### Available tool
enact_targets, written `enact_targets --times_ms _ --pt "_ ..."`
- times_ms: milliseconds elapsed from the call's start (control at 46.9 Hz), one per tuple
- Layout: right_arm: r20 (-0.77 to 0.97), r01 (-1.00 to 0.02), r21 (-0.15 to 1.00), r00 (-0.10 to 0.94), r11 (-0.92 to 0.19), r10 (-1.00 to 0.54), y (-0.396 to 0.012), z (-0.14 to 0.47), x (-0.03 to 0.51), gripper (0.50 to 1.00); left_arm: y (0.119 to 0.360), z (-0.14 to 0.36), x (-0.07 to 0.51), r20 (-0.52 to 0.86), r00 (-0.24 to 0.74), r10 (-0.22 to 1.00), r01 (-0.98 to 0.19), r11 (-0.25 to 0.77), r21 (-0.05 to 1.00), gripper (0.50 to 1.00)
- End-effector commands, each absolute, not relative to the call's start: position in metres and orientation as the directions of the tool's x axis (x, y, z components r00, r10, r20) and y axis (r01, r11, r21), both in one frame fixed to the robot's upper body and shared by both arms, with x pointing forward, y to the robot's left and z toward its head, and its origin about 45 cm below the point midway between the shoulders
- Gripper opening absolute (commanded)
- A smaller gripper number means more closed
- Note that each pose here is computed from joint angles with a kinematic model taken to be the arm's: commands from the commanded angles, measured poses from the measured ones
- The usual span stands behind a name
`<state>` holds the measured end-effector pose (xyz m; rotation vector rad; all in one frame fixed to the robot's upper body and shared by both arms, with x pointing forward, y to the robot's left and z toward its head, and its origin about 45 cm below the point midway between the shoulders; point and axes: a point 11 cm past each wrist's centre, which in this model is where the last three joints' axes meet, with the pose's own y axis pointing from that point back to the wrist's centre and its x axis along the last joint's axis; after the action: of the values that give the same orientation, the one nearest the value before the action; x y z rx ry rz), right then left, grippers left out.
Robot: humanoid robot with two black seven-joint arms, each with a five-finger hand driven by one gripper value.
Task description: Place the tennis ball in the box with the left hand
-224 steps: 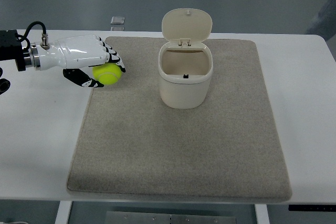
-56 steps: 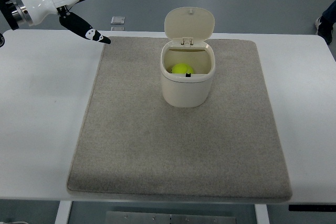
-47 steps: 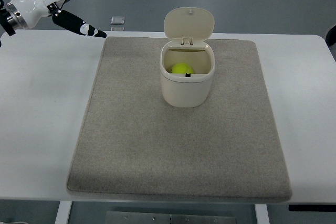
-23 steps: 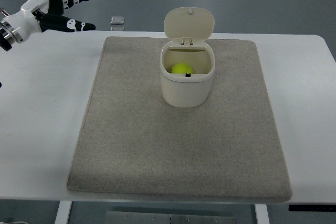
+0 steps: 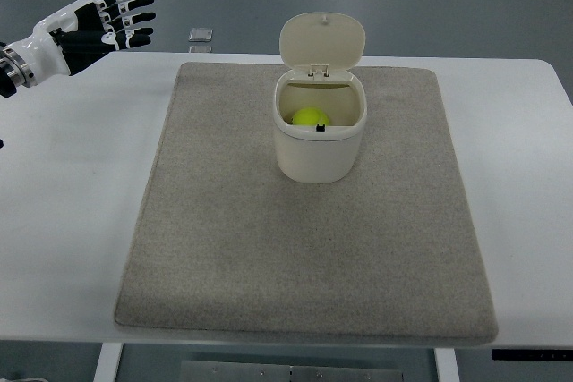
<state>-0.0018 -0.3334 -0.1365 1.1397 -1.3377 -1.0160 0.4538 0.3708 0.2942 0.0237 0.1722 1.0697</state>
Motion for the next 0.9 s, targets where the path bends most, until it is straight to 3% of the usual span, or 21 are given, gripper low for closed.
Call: enact_targets --times_ms 0,341,703,874 --pt "0.185 -0.085 0.979 0.012 0.184 -0.983 -0.333 -0.137 -0.002 0.903 0.372 0.292 0.456 -0.200 0.450 0.870 -0.872 0.477 0.115 0.992" --pt "0.185 -0.085 0.979 0.012 0.184 -0.983 -0.333 -0.137 -0.002 0.901 0.360 0.271 0.466 -0.449 0.354 0.821 -0.879 0.456 0.142 0.992" --pt "0.185 -0.085 0.979 0.012 0.184 -0.983 -0.333 -0.137 -0.002 0.901 0.347 0.264 0.475 -0.512 0.342 0.788 -0.887 0.450 0.100 0.992" --pt "0.185 -0.085 0.979 0.012 0.184 -0.983 -0.333 -0.137 -0.002 0.901 0.344 0.268 0.476 -0.613 0.329 0.719 -0.898 0.439 0.033 0.992"
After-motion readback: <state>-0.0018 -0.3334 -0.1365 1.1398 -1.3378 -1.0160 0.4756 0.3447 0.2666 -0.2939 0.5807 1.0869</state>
